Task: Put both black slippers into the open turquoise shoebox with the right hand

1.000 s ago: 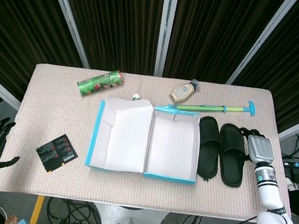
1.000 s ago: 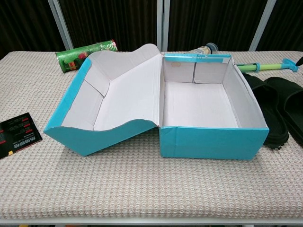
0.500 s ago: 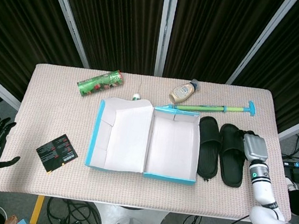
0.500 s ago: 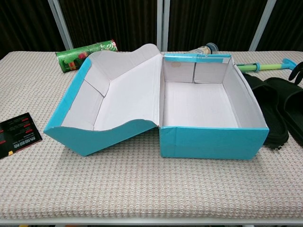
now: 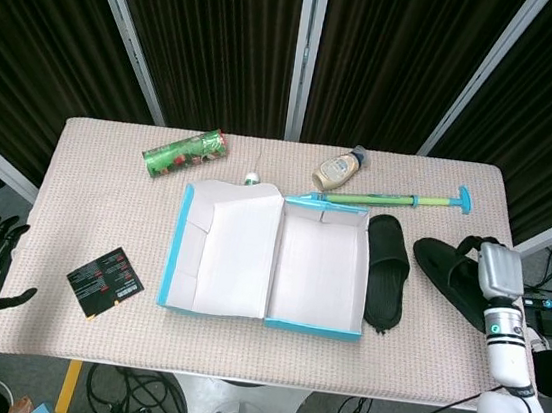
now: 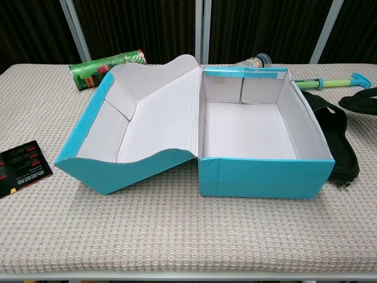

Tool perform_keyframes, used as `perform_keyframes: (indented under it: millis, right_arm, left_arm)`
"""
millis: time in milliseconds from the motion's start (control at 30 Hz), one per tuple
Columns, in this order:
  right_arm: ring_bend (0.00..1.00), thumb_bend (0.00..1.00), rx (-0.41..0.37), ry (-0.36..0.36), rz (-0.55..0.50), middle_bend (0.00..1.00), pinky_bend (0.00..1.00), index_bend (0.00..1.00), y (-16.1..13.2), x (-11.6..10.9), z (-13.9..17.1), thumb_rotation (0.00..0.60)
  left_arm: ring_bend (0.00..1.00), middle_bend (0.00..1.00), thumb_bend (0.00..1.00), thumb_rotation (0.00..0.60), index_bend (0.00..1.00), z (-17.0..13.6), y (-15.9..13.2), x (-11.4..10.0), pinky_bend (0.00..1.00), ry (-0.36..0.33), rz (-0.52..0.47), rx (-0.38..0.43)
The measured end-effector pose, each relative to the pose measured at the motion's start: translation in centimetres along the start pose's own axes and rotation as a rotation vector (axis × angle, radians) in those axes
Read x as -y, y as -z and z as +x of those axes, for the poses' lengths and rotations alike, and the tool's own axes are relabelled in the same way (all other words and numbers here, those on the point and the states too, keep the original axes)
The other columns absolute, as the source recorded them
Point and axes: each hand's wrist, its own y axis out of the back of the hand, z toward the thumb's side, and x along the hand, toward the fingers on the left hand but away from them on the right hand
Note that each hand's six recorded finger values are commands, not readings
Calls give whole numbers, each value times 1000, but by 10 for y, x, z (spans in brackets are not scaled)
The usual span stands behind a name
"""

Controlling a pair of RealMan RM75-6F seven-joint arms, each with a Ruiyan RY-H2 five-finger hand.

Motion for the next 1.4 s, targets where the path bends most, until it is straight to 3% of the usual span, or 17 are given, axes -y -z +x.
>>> perform_keyframes:
  millis: [233, 367, 600, 833, 1067, 1400]
  right_arm:
    - [347, 381, -58, 60, -280, 502, 430, 647, -19, -36, 16, 600]
    - [346, 379, -119, 38, -490, 501, 430, 642, -52, -46, 18, 600]
    - [345, 367, -196, -6, -696, 478, 428, 630, -116, -53, 6, 600]
    - [343, 365, -184, -71, -776, 459, 424, 594, -165, -29, -6, 600]
    - [324, 365, -167, -144, -830, 443, 424, 556, -216, 11, -4, 600]
    - [286, 365, -117, -191, -920, 399, 424, 494, -260, 46, 1, 600]
  left_arm:
    - [23, 64, 56, 600, 143, 1, -3, -3, 89, -6, -2, 14]
    - [23, 64, 56, 600, 143, 1, -4, -4, 89, -9, -6, 21]
    - [23, 64, 57, 600, 143, -3, 1, -4, 89, -9, -15, 16]
    - [23, 64, 56, 600, 143, -7, 7, -2, 89, -5, -25, 10]
    - [23, 64, 56, 600, 143, -8, 11, 0, 89, -10, -29, 8]
    - [23, 64, 56, 600, 142, -11, 17, 3, 89, -1, -46, 3]
